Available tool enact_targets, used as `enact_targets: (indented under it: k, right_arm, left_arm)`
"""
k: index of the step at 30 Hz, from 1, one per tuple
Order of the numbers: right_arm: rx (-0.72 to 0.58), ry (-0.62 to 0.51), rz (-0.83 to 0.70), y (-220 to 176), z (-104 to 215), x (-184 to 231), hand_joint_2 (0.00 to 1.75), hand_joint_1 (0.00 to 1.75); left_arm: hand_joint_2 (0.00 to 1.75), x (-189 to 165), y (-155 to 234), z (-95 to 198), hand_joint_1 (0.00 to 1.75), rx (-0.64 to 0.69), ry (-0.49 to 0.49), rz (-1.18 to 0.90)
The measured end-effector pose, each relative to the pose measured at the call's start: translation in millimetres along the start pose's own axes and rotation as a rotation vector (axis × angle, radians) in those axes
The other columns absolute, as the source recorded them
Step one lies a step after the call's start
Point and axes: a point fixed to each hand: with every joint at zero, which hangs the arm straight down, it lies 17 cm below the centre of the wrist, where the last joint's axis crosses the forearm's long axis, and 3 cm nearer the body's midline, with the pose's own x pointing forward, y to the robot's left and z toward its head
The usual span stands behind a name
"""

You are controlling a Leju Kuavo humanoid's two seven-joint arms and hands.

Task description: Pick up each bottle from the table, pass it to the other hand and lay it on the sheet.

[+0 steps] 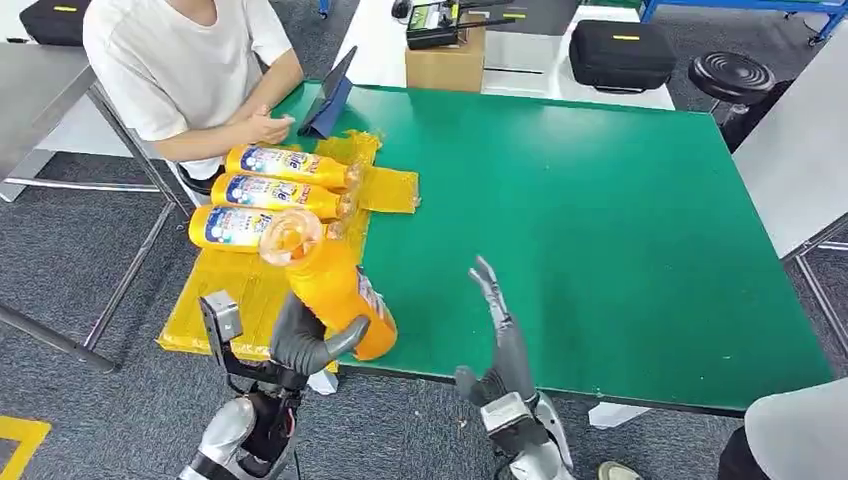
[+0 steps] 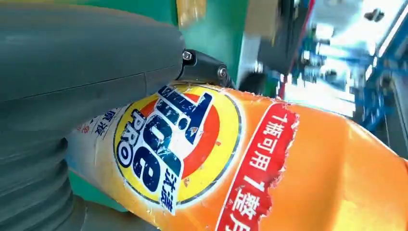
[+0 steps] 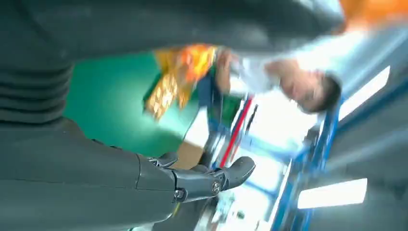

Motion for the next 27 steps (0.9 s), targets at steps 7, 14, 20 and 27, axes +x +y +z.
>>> enact_targets:
  k: [7, 14, 20, 27]
  right_arm:
    - [-0.13, 0.004, 0.075, -51, 16, 6, 0.0, 0.0]
    - [-0.183, -0.005, 0.121, -74, 21, 12, 0.0, 0.0]
    - [-0.211, -0.02, 0.156, -97, 22, 18, 0.0, 0.0]
    - [-0.14, -0.047, 0.114, -82, 13, 25, 0.0, 0.0]
  left_arm:
    - [1.75, 13, 40, 4, 1.75, 0.105, -0.038, -0.122]
    - [1.75, 19, 53, 7, 1.75, 0.144, -0.057, -0.194]
    - [1.75, 38, 77, 6, 1.75, 0.227, -0.138, -0.796]
    - [1.75, -4, 81, -17, 1.75, 0.133, -0.024, -1.382]
